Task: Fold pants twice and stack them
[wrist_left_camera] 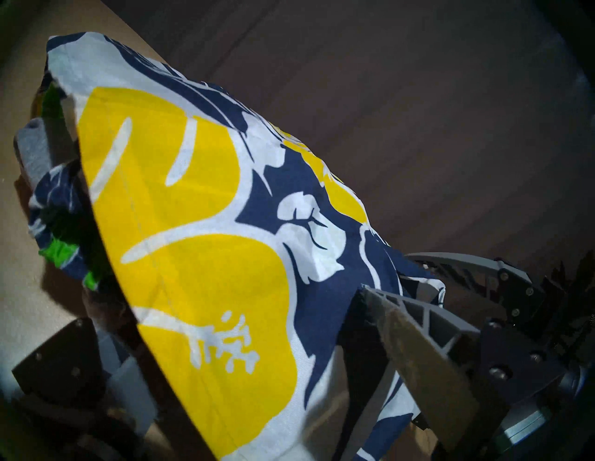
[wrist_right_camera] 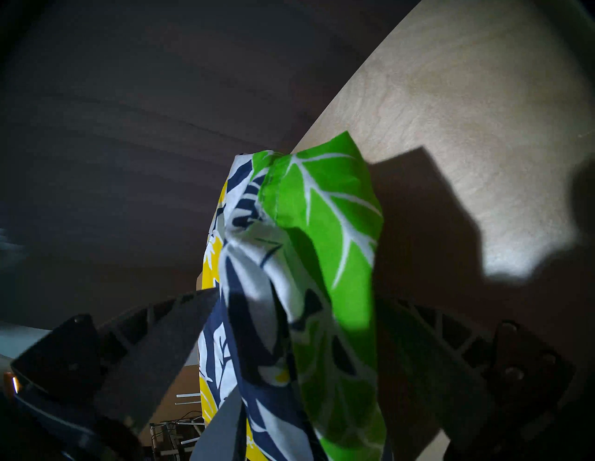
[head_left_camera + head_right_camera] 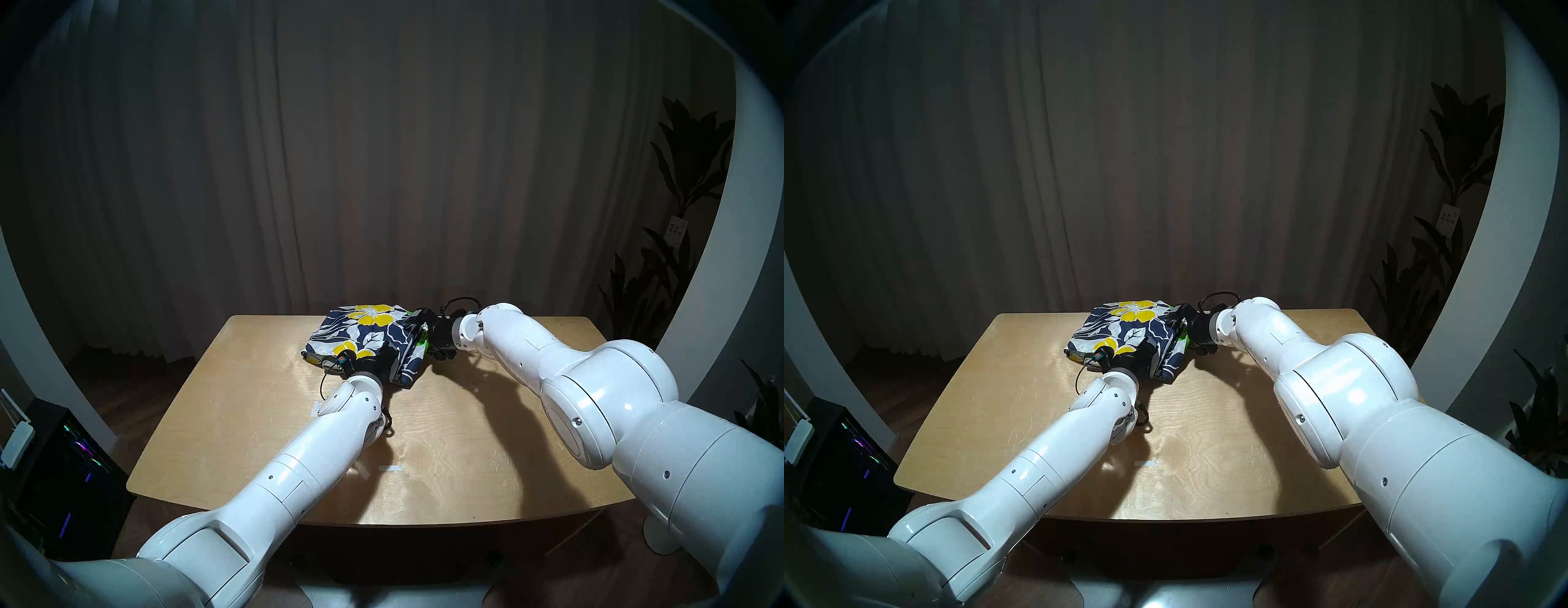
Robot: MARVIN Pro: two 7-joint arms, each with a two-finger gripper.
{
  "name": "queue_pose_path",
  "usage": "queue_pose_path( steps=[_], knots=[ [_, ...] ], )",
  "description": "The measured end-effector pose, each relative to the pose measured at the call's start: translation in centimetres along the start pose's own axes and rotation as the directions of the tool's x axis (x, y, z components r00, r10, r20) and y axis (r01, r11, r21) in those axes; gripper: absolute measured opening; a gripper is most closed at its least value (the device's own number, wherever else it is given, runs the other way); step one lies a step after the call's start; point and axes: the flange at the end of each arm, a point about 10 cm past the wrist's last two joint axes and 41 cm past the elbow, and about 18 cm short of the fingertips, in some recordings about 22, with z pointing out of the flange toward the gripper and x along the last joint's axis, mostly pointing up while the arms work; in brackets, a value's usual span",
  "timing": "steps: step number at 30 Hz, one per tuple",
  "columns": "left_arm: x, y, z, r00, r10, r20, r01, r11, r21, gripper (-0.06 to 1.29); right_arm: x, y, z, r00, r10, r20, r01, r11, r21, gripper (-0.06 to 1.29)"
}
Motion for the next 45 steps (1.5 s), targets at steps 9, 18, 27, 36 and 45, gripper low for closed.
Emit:
queue_pose_path(
  steps=[9, 18, 27, 36, 45],
  knots=[
    [-1.8, 1.8, -1.8, 0.998, -0.025, 0.058, 0.024, 0.999, 0.022, 1.16, 1.4, 2.1, -2.0, 1.000, 0.007, 0.010, -0.007, 1.000, -0.010, 1.22],
    [-3.1, 3.4, -3.8, 0.997, -0.049, 0.064, 0.045, 0.997, 0.068, 1.20, 3.0, 3.4, -4.2, 1.000, -0.002, 0.028, 0.002, 1.000, -0.006, 1.22],
    [-0.5, 4.7, -4.8, 0.974, -0.225, 0.042, 0.218, 0.968, 0.123, 1.20, 4.0, 3.9, -5.6, 0.999, -0.013, 0.036, 0.013, 1.000, 0.002, 1.22],
    [0.1, 5.1, -6.1, 0.947, -0.298, 0.119, 0.261, 0.931, 0.255, 1.20, 4.8, 3.8, -6.6, 0.999, -0.021, 0.037, 0.020, 0.999, 0.028, 1.22],
    [-0.3, 5.8, -7.9, 0.932, -0.310, 0.191, 0.250, 0.926, 0.282, 1.20, 5.2, 3.6, -7.3, 0.998, -0.029, 0.046, 0.027, 0.998, 0.052, 1.22]
  ],
)
